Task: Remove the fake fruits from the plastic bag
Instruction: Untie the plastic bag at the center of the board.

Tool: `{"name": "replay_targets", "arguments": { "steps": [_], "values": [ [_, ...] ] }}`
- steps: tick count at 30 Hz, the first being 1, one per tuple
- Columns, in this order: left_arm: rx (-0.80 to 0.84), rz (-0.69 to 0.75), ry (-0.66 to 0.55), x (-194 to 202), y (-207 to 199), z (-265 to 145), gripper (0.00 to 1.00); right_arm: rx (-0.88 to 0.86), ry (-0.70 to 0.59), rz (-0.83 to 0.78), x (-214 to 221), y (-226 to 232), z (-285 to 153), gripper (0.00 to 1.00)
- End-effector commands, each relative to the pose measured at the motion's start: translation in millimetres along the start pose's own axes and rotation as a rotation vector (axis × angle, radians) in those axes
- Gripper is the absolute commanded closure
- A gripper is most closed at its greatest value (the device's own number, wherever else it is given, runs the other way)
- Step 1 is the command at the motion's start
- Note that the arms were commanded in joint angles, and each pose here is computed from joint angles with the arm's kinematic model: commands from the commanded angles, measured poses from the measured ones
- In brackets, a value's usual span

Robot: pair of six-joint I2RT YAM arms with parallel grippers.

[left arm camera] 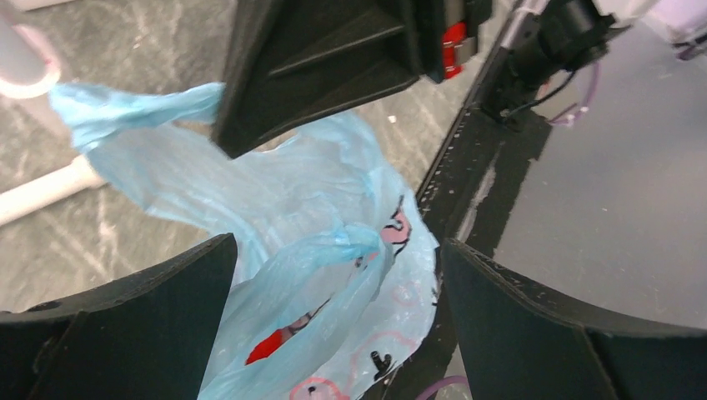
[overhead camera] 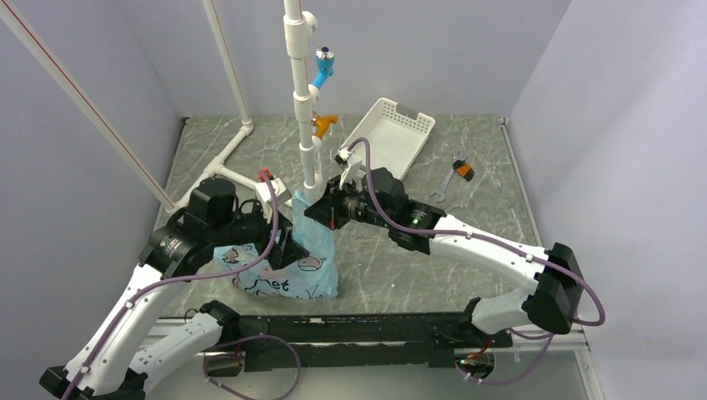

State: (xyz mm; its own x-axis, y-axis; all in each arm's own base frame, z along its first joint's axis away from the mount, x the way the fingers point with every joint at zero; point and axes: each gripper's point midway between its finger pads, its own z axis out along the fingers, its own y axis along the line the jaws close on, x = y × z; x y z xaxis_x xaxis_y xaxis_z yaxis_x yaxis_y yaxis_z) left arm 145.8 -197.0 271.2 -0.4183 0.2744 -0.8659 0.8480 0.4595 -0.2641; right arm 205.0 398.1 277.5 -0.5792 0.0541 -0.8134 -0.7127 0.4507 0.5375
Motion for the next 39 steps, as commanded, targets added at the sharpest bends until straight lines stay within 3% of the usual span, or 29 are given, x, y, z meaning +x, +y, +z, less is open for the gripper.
{"name": "replay_targets", "arguments": {
  "steps": [1,2,4,6,9,12,16,19,23,26,32,34,39],
  "values": [
    [-0.219,-0.01,0.04,2,33,-13,0.03,-0.074,-0.07,-0.017,-25,21,-8,1.0],
    [-0.263,-0.02,0.066,9,41,-14,0.05,-0.065,-0.07,-0.02,-25,19,-7,1.0],
    [-0.362,-0.028,0.085,15,58,-18,0.19,-0.048,-0.065,-0.022,-26,16,-5,1.0],
    [-0.494,-0.055,0.037,8,76,-29,0.41,-0.04,-0.058,-0.014,-25,15,-3,1.0],
    [-0.575,-0.05,-0.065,-24,81,-45,0.65,-0.015,-0.056,0.01,-24,11,-3,1.0],
    [-0.692,-0.076,-0.17,-55,87,-72,1.0,0.079,-0.086,0.011,-31,-2,-13,1.0],
    [-0.784,-0.15,-0.374,-94,92,-96,1.0,0.207,-0.137,-0.005,-50,-17,-27,1.0],
    [-0.885,-0.284,-0.53,-114,102,-117,1.0,0.33,-0.203,-0.041,-77,-29,-46,1.0],
    [-1.005,-0.428,-0.669,-134,112,-147,1.0,0.492,-0.43,-0.04,-130,-44,-98,1.0],
    [-0.979,-0.51,-0.726,-151,110,-150,1.0,0.555,-0.57,-0.055,-163,-44,-140,1.0],
    [-0.773,-0.456,-0.76,-188,103,-125,1.0,0.553,-0.657,-0.149,-195,-33,-172,1.0],
    [-0.721,-0.391,-0.728,-185,101,-114,1.0,0.514,-0.634,-0.144,-181,-33,-170,1.0],
    [-0.631,-0.423,-0.617,-124,96,-82,1.0,0.394,-0.483,-0.105,-105,-46,-151,1.0]
  ]
}}
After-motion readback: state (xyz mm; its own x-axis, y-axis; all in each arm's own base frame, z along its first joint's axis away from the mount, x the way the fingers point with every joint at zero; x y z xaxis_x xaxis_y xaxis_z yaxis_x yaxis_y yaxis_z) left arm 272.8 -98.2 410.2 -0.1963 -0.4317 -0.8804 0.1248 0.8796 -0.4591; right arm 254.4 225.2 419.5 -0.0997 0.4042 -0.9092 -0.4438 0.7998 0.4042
